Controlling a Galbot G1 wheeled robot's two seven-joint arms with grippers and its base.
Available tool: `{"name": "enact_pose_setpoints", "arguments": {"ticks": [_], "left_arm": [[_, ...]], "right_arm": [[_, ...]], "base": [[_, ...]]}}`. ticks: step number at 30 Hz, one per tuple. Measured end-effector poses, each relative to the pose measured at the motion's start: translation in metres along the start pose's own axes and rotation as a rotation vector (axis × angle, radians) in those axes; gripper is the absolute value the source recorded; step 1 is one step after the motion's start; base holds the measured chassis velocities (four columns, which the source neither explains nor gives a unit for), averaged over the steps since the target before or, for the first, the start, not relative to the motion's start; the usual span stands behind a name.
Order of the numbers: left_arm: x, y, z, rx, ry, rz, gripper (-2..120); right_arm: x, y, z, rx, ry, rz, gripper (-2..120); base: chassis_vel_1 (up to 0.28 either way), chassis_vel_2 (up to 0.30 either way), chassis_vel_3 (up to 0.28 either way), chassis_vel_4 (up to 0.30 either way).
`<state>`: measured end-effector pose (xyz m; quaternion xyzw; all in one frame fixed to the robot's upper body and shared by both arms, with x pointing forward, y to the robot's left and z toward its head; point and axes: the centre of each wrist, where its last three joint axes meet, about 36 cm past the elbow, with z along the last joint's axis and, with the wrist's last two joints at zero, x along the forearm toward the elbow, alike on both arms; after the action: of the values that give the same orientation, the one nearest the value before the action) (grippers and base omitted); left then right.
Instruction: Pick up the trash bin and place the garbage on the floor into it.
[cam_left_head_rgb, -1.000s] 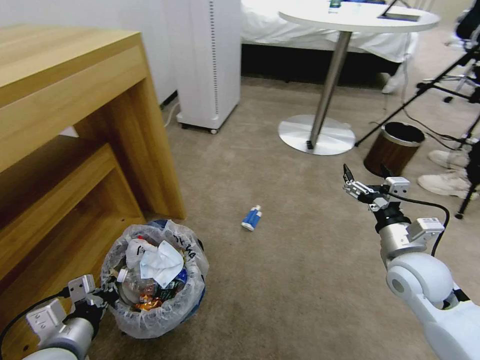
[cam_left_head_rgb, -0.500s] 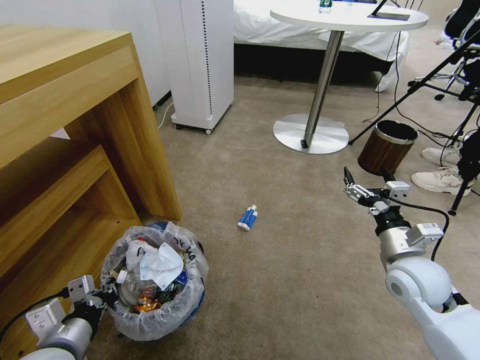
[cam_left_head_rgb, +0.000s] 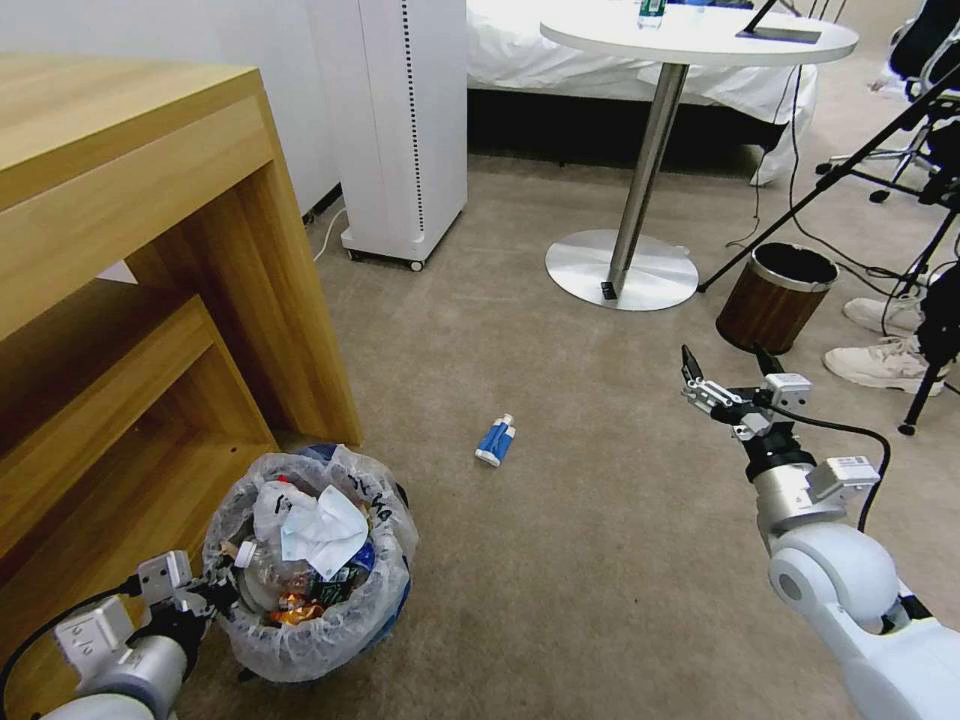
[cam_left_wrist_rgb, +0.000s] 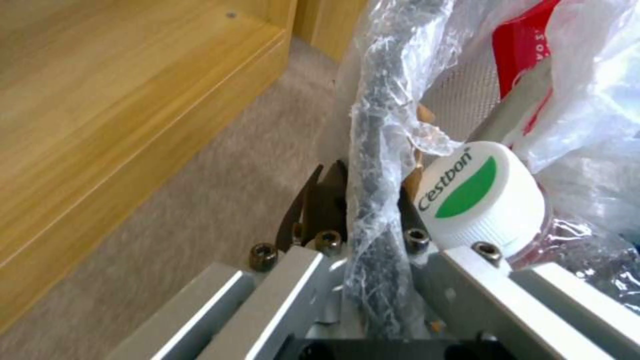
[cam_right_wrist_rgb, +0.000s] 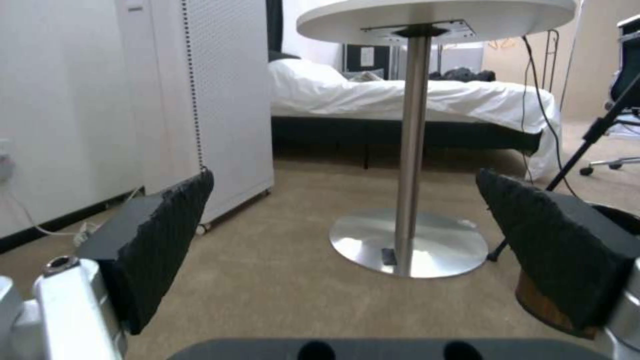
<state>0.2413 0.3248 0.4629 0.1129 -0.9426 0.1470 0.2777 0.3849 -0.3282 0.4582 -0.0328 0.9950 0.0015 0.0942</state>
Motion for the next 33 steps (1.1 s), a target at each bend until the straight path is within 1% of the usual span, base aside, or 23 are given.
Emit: {"name": "enact_pose_setpoints", "arguments": {"ticks": [7,21,33], "left_arm": [[-0.003,0.001,0.0,0.004,0.0,-0.001,1],[-0.008,0.003,0.002,0.014,0.002,-0.008,1],[-0.012,0.004,0.002,0.02,0.002,-0.011,1]], "right_arm": [[-0.002,0.0,0.003,0.005,0.002,-0.004,100],[-0.008,0.002,0.012,0.012,-0.004,-0.019,100],[-0.013,0.006,0.017,0.002,-0.002,-0.039,100]], "base": [[-0.179,0.156,0.169,-0.156],[-0.136,0.127,0.139,-0.133],[-0.066,0.075,0.073,-0.069]]}}
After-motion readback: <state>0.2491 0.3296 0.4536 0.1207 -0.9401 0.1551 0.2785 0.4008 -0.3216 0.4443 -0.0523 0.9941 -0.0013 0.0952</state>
